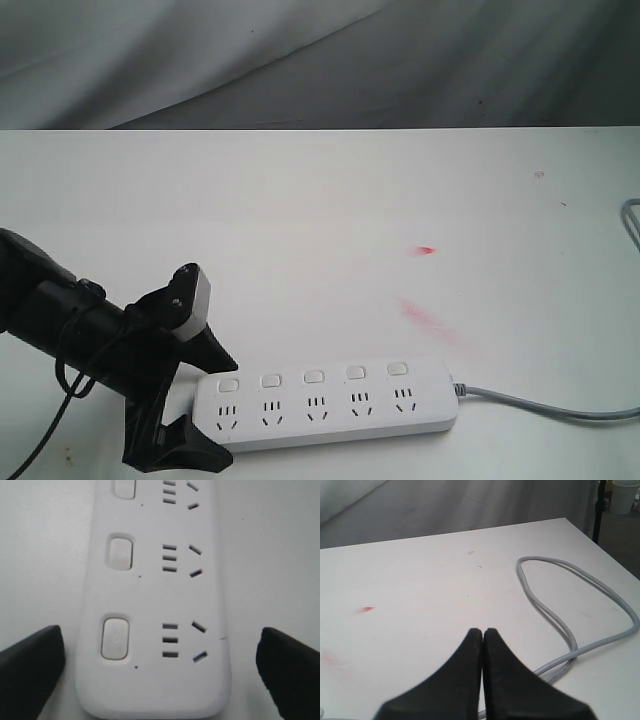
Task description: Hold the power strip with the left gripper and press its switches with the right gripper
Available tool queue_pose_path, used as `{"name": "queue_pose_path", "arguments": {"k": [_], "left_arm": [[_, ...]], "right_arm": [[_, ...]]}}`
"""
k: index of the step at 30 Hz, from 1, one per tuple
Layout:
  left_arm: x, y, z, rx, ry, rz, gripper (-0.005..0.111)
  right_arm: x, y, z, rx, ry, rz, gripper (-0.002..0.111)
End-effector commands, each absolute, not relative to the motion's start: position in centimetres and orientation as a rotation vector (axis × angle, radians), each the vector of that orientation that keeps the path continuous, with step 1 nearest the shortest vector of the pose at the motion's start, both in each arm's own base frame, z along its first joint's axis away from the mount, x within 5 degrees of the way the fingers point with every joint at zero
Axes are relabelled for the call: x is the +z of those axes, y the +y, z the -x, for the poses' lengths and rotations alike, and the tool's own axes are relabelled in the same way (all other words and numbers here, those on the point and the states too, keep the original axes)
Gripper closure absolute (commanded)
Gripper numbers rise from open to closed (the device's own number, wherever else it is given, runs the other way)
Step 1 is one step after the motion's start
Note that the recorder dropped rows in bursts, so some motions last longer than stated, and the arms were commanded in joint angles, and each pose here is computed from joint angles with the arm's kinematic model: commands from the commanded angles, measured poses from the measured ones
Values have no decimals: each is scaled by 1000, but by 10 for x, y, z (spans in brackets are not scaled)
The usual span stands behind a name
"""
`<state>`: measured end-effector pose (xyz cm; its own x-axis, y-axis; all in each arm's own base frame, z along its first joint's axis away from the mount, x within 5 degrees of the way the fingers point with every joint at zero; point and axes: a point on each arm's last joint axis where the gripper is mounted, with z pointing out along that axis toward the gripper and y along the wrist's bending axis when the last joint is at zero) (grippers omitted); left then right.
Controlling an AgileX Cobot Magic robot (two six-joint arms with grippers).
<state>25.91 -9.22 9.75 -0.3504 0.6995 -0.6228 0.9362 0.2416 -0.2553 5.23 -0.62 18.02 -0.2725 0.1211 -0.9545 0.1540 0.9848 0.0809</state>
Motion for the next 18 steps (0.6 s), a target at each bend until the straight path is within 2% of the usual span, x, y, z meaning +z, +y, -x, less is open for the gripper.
{"name": "queue_pose_path", "arguments": {"k": [1,9,11,13,15,18], "left_arm": [[120,-93,-263,-791,2140,-1424,3],[207,-94,-254,-629,1922,-1281,3],[230,-93,-249,-581,1854,-1225,9],[251,-91,-244,-514,1798,-1173,25],[266,-88,-239,-451,1758,-1127,49],[284,-84,-231,-366,1710,-1084,93]], "right_arm": [[181,-7,-53,-43,1836,-197,108],[181,-7,-53,-43,1836,-197,108],[181,-7,-53,-43,1836,-197,108],[181,-7,-53,-43,1836,-197,108],[181,-7,-53,-43,1836,-197,108],[181,-7,-53,-43,1836,-197,108]]}}
